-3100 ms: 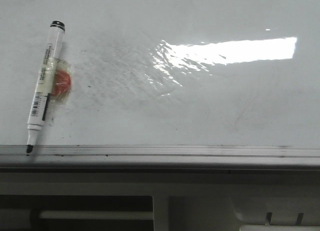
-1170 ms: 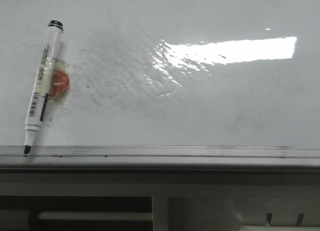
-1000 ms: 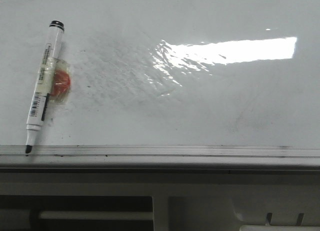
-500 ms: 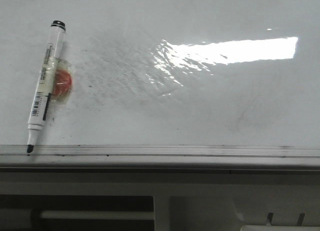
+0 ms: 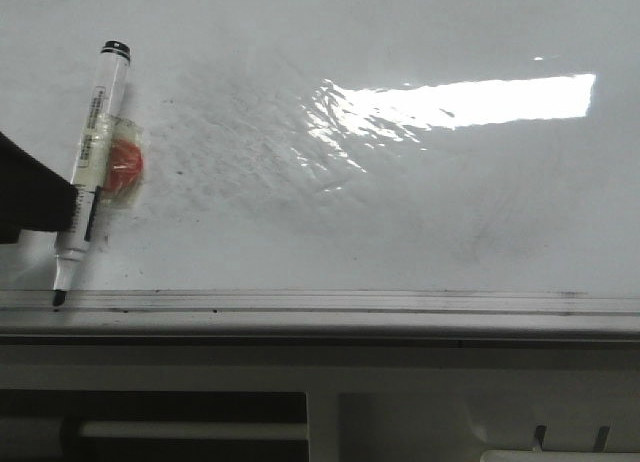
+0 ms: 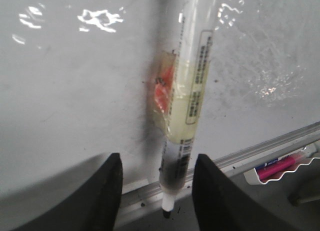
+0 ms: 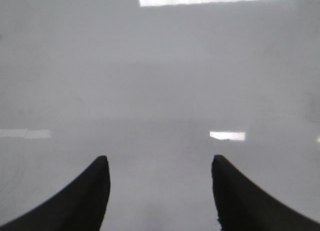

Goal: Write number 8 on whiteboard

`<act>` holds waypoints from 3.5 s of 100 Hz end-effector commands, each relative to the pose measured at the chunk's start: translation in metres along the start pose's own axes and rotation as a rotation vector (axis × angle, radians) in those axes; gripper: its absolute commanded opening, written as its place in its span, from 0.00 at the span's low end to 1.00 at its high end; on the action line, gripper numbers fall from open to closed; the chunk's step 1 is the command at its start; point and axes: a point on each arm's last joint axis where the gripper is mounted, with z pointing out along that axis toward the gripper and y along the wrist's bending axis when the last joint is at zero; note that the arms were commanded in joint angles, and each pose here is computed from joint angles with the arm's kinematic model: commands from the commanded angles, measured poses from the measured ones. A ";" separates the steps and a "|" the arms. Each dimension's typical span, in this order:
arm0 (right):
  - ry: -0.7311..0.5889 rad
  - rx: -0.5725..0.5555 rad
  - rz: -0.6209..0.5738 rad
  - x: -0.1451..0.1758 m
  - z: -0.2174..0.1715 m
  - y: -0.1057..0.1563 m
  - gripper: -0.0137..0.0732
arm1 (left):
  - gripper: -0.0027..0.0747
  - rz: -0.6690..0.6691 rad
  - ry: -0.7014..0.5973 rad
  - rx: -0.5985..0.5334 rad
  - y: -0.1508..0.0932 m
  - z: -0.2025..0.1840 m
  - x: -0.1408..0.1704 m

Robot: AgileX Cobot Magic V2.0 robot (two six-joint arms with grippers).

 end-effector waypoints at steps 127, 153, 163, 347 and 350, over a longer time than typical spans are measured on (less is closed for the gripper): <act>0.092 -0.857 -0.421 -0.029 0.017 0.083 0.61 | 0.01 0.925 0.000 0.335 -0.077 -0.006 -0.003; 0.103 -0.987 -0.507 -0.022 0.038 0.116 0.61 | 0.01 1.019 -0.013 0.365 -0.084 -0.007 0.001; 0.091 -1.007 -0.516 -0.023 0.044 0.130 0.61 | 0.01 1.026 -0.013 0.364 -0.084 -0.007 0.001; 0.100 -0.658 -0.453 -0.075 0.041 0.110 0.11 | 0.03 0.541 -0.557 0.343 -0.053 -0.112 -0.006; 0.101 -0.635 -0.466 -0.072 0.044 0.108 0.11 | 0.01 0.537 -0.546 0.342 -0.052 -0.109 -0.003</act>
